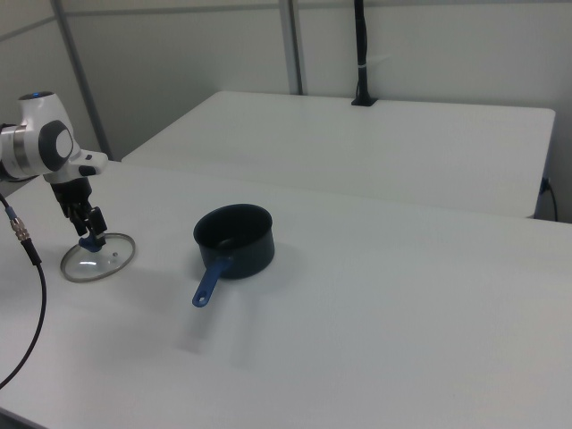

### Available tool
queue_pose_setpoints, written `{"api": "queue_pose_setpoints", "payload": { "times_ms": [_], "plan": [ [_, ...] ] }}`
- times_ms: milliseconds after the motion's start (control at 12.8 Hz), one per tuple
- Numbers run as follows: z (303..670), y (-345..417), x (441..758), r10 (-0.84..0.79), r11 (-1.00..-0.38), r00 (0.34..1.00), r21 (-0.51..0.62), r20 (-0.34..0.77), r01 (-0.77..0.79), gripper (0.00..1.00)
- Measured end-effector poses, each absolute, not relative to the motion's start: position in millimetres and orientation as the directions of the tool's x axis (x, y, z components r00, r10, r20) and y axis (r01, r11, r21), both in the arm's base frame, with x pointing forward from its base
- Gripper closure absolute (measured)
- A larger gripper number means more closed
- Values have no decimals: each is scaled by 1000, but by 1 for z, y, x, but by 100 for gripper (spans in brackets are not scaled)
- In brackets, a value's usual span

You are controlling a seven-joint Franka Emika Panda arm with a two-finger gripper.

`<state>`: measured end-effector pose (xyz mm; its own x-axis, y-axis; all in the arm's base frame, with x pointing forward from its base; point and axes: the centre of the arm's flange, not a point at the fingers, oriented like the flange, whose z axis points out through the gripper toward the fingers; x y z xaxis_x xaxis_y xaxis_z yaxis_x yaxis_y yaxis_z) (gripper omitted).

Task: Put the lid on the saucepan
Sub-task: 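Close the gripper on the blue knob of the glass lid, then lift the glass lid and carry it over the navy saucepan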

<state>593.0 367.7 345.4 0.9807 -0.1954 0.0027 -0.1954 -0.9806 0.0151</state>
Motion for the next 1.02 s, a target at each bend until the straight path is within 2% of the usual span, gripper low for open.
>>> {"api": "queue_pose_setpoints", "payload": {
  "times_ms": [157,235,314,549,862,1019],
  "plan": [
    [343,367,594,-189,-981,982,30,13,-190,15],
    [342,367,594,-188,-981,982,32,13,-189,21],
    [341,367,594,-188,-982,982,35,14,-188,34],
    [341,367,594,-185,-982,983,38,18,-185,39],
    [343,367,594,-185,-982,983,37,20,-185,39],
    [363,367,597,-188,-982,981,19,43,-188,39]
  ]
}}
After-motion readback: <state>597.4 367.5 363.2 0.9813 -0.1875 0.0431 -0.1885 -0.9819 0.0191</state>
